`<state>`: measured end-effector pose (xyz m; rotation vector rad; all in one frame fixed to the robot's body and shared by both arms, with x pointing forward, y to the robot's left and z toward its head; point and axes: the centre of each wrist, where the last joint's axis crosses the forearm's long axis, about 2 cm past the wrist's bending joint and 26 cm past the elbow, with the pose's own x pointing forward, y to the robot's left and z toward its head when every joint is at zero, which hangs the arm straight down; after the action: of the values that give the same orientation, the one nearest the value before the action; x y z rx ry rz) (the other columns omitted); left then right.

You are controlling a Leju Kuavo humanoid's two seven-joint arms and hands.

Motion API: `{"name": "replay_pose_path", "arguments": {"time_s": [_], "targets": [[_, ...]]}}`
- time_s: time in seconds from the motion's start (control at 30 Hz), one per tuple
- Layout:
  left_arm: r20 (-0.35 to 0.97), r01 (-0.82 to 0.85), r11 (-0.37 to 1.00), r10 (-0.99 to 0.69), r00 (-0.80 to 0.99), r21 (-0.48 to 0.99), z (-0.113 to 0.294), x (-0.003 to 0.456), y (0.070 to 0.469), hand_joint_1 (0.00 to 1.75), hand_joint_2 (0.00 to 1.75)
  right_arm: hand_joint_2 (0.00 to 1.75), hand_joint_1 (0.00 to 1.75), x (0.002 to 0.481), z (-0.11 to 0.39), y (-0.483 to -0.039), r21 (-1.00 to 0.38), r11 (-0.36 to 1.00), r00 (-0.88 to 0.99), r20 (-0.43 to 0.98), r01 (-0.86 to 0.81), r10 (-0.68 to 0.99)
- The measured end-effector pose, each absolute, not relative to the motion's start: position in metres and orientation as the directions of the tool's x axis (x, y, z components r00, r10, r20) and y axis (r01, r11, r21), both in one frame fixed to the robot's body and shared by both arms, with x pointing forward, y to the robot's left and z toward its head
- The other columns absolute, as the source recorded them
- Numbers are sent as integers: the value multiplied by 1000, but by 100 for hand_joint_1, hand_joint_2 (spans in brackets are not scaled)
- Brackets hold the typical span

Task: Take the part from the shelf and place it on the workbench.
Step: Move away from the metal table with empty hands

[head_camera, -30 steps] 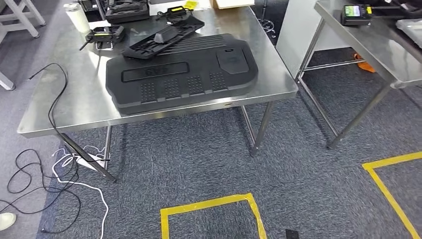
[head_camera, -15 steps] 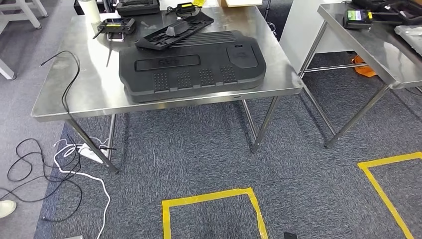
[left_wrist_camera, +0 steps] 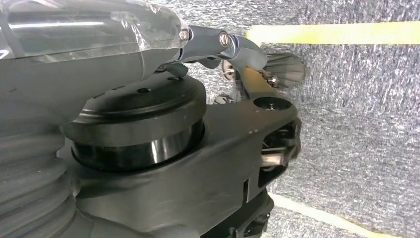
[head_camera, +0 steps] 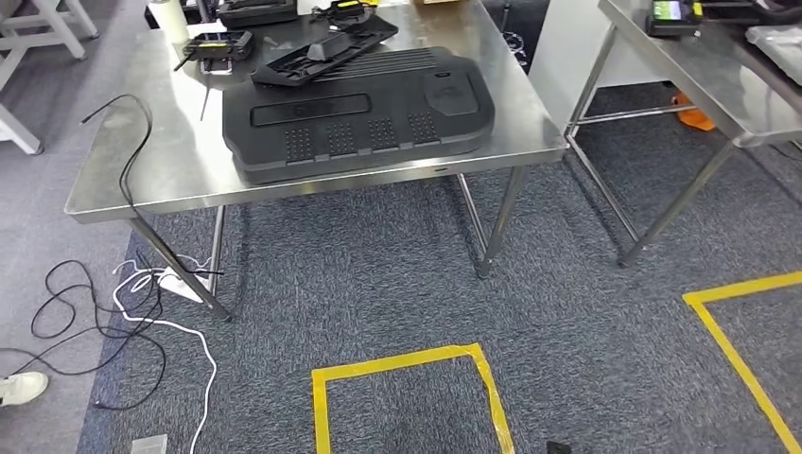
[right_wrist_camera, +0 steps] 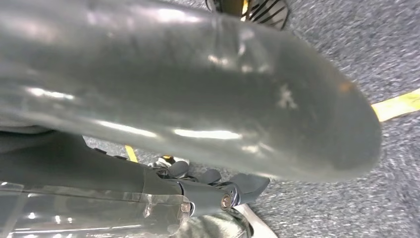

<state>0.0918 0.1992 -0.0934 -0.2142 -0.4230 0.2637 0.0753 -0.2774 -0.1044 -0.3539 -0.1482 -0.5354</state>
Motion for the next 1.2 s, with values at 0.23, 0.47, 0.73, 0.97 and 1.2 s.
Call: {"name": "replay_pose_path", "arguments": {"time_s": [0.23,0.47,0.73,0.97,1.2], "targets": [[370,-207,946,291,882,-250,-94,90,202,0,175,0,0,74,-104,-276,-288,806,855,223,517,-469],[371,-211,943,297,880,-257,-94,90,201,0,175,0,0,74,-104,-275,-295,806,857,210,514,-470],[377,-202,943,294,879,-263,-94,89,201,0,175,0,0,73,-105,-275,-296,816,867,208,497,-453],[382,-196,944,289,878,-264,-94,89,202,0,175,0,0,75,-104,-274,-281,816,862,218,505,-458],[386,-195,945,288,876,-260,-94,89,204,0,175,0,0,74,-105,-274,-271,815,857,224,512,-465]]}}
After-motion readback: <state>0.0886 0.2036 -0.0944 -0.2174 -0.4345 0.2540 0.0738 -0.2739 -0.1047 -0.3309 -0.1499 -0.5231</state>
